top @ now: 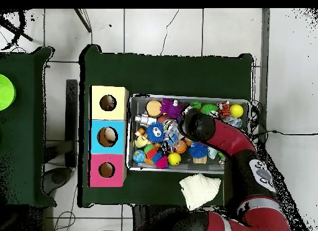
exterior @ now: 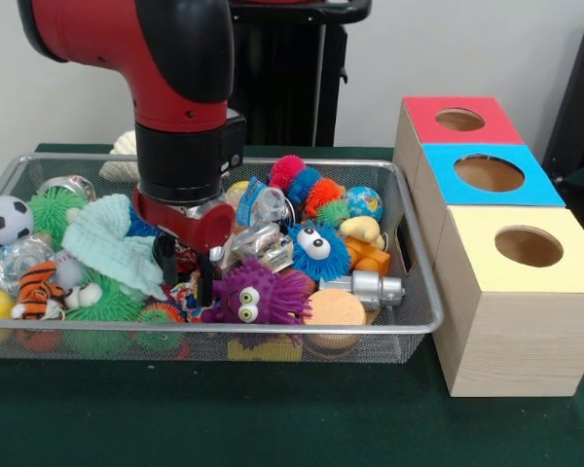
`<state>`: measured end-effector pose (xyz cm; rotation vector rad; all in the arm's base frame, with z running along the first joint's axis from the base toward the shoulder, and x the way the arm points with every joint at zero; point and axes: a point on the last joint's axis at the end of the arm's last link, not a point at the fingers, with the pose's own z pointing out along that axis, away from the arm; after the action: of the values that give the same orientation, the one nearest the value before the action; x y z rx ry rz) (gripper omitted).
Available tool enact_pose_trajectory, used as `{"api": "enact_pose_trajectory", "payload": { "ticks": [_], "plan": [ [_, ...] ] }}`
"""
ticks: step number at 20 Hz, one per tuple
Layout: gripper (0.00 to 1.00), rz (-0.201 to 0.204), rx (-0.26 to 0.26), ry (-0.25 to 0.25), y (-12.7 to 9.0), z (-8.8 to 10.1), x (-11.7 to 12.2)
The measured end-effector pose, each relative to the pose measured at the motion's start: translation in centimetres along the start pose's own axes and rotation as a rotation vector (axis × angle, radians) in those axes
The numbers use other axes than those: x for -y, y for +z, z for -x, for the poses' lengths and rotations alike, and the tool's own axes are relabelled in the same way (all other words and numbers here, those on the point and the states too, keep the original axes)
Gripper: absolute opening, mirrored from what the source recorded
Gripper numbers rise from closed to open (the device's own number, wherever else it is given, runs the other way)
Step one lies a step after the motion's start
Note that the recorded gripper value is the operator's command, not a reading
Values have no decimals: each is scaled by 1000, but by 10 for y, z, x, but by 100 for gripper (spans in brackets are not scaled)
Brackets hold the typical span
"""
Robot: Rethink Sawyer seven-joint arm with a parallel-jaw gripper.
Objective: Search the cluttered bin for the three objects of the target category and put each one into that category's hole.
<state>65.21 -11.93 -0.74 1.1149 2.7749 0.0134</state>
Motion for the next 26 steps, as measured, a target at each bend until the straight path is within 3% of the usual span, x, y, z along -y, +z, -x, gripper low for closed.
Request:
{"api": "enact_pose_trajectory", "payload": {
  "ticks": [17, 26],
  "plan": [
    [100, -39, 5, -29, -2, -14, -2],
    [100, -50, 15, -7, 9, -45, 13]
  ]
}}
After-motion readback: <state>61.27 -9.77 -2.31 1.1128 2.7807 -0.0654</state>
